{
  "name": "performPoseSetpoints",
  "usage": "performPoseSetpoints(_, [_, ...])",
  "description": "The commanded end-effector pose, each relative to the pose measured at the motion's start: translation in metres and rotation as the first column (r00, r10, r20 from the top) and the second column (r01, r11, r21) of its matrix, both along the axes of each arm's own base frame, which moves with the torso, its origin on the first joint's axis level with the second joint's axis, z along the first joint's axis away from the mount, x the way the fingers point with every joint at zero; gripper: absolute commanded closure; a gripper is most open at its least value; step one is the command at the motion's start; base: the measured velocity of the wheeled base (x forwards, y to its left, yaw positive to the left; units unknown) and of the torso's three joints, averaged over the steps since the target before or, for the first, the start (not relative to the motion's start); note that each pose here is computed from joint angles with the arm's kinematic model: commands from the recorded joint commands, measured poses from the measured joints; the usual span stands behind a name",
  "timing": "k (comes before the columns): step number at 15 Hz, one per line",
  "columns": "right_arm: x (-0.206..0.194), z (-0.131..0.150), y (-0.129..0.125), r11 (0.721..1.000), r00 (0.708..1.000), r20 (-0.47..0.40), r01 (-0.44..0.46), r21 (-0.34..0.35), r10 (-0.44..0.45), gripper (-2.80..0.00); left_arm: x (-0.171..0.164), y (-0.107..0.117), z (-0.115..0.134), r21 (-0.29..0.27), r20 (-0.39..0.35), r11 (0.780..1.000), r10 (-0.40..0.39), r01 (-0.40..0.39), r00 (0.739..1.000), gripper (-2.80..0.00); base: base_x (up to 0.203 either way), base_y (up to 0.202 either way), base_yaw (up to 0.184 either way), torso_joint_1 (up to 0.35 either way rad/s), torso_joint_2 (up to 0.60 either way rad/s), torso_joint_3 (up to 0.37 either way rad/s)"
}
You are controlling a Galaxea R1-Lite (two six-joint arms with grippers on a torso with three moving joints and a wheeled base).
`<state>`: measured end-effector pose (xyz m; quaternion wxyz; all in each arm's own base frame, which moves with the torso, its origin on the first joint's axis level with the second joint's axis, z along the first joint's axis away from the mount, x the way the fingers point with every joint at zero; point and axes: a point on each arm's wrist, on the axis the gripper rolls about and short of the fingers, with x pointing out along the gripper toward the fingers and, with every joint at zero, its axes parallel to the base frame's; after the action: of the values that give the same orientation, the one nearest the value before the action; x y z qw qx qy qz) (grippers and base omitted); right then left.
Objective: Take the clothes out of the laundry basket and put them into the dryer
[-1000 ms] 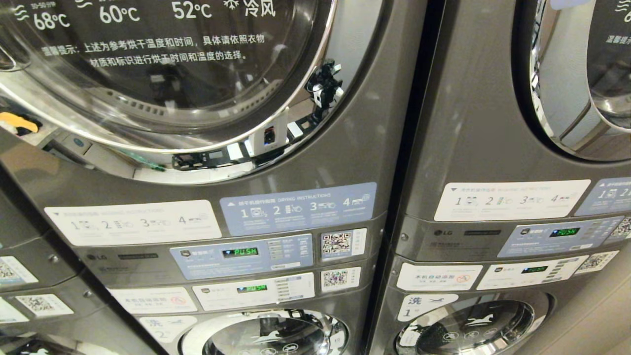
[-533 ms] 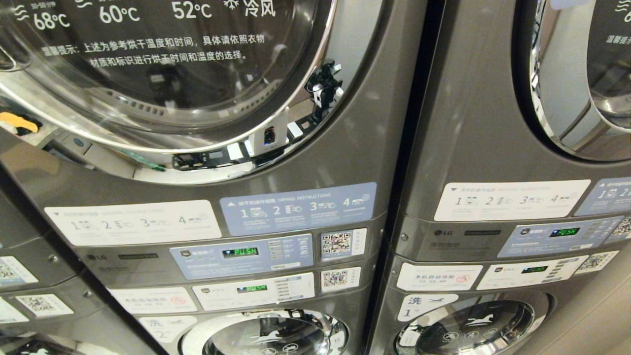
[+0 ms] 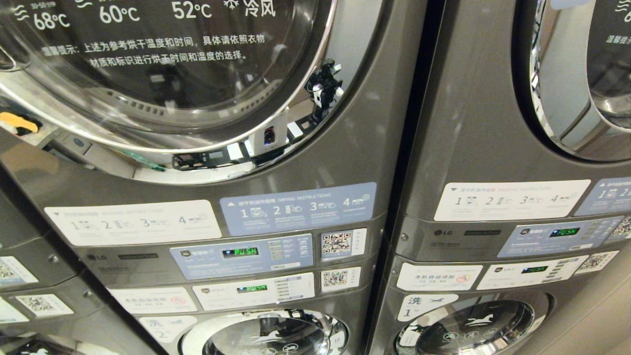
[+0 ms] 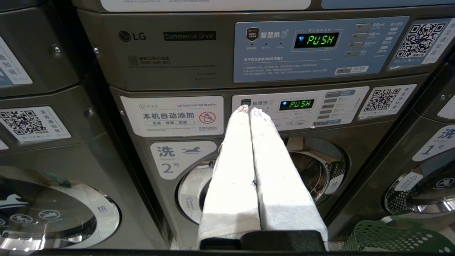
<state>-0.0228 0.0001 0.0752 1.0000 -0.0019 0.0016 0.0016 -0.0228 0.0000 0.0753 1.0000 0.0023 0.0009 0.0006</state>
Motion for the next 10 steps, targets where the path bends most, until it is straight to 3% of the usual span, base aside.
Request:
performPoseSetpoints(1, [0.0,0.0,0.0,1.0,1.0,0.0,-0.001,-0.001,0.001,0.0,0.0001,0.0,-0.0004,0.0,-0.001,1.0,0.0,0.0,1.0,0.0,0.0,0.0,0.0,0.0,0.0,0.0])
performPoseSetpoints(10, [0.0001,0.0,0.0,1.0,1.0,-0.001,-0.001,-0.001,0.001,0.0,0.0001,0.0,-0.0004,0.0,-0.001,1.0,0.0,0.0,1.0,0.0,0.0,0.0,0.0,0.0,0.0,0.0])
